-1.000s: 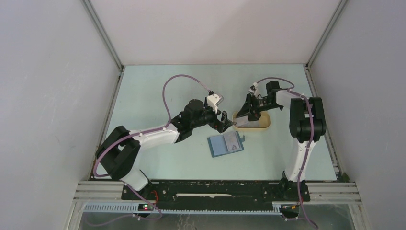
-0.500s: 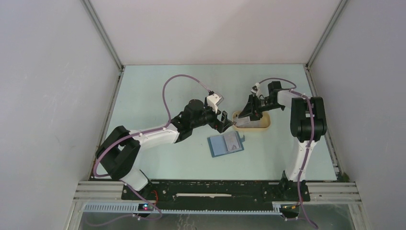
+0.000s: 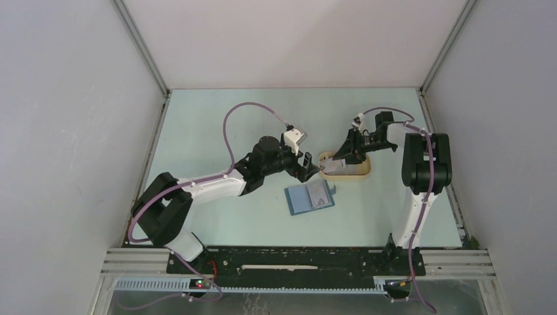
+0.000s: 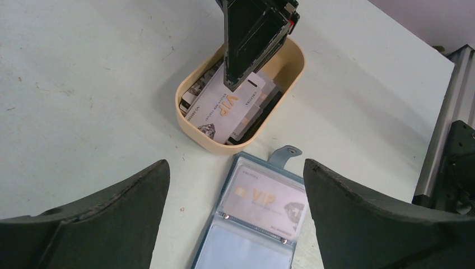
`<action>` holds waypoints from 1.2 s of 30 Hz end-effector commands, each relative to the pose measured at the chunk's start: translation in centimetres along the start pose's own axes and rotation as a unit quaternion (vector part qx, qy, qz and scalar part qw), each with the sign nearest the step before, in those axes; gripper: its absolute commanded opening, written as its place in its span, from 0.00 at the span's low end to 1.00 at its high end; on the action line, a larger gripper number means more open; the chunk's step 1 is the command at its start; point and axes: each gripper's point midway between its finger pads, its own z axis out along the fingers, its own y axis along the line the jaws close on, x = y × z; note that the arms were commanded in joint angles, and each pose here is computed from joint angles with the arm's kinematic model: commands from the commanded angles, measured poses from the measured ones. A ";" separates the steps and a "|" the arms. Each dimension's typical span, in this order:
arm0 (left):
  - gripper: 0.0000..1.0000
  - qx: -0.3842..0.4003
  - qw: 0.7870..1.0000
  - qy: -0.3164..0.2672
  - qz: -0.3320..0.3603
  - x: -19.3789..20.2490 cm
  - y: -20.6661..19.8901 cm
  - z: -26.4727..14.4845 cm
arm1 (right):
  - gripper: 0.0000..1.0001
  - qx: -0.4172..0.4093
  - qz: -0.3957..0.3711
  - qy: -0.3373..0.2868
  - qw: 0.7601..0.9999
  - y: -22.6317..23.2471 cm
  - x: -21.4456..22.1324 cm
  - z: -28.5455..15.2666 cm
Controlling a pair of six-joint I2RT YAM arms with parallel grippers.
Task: Put the credit cards into the card holder
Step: Pick up the credit card from the storage box.
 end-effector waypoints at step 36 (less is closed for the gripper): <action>0.93 0.002 0.999 -0.028 0.024 -2.7 -0.1 0.4 | 0.28 -0.013 -0.009 -0.038 0.999 0.8 -1.8 -3.2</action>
